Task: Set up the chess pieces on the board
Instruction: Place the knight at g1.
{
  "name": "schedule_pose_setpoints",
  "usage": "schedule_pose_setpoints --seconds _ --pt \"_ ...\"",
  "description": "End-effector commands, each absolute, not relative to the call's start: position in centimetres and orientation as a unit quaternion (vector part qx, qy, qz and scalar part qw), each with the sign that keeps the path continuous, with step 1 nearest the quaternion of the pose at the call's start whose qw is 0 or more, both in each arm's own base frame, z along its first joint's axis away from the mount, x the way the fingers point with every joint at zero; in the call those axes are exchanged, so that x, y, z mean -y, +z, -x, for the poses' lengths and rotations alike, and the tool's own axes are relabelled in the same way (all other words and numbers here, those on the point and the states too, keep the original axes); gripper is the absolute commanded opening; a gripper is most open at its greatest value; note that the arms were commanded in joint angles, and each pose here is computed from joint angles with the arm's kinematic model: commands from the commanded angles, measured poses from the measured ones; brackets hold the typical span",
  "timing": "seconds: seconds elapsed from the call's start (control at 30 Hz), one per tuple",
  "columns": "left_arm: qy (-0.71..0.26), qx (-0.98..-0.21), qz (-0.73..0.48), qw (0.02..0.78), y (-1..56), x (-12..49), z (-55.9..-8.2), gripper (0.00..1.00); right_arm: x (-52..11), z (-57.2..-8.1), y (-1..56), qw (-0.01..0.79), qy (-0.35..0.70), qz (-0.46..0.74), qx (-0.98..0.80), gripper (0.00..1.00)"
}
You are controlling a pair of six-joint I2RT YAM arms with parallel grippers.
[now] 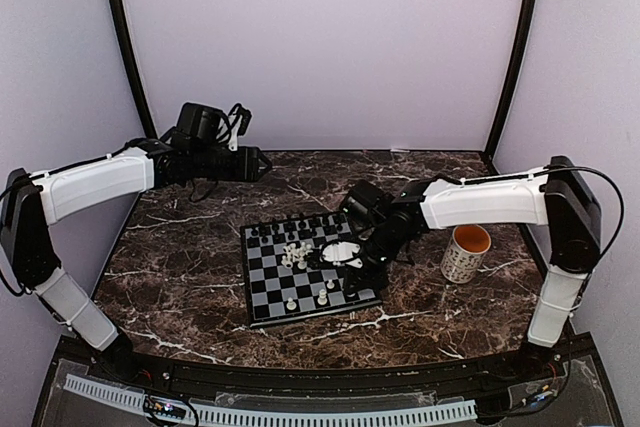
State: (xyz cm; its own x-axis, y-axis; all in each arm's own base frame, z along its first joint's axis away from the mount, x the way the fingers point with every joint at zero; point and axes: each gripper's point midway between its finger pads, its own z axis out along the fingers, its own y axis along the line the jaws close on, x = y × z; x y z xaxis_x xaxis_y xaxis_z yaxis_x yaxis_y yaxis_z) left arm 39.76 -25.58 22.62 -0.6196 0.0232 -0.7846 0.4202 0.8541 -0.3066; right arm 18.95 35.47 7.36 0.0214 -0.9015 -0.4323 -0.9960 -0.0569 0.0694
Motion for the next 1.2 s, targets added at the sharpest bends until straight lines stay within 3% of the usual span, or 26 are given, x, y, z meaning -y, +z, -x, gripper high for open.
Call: schedule_pose_setpoints --seconds 0.0,0.53,1.17 --pt "-0.24 -0.862 -0.127 0.429 24.0 25.4 -40.1 0.54 -36.2 -19.4 6.2 0.135 0.172 0.712 -0.667 0.03" --pt "-0.24 -0.862 -0.128 0.428 24.0 25.4 -40.1 0.54 -35.8 -19.4 4.2 0.118 0.159 0.712 -0.674 0.08" --pt "-0.244 -0.862 -0.128 0.425 23.9 25.5 -40.1 0.54 -36.2 -19.1 6.6 0.125 0.158 0.714 -0.671 0.26"
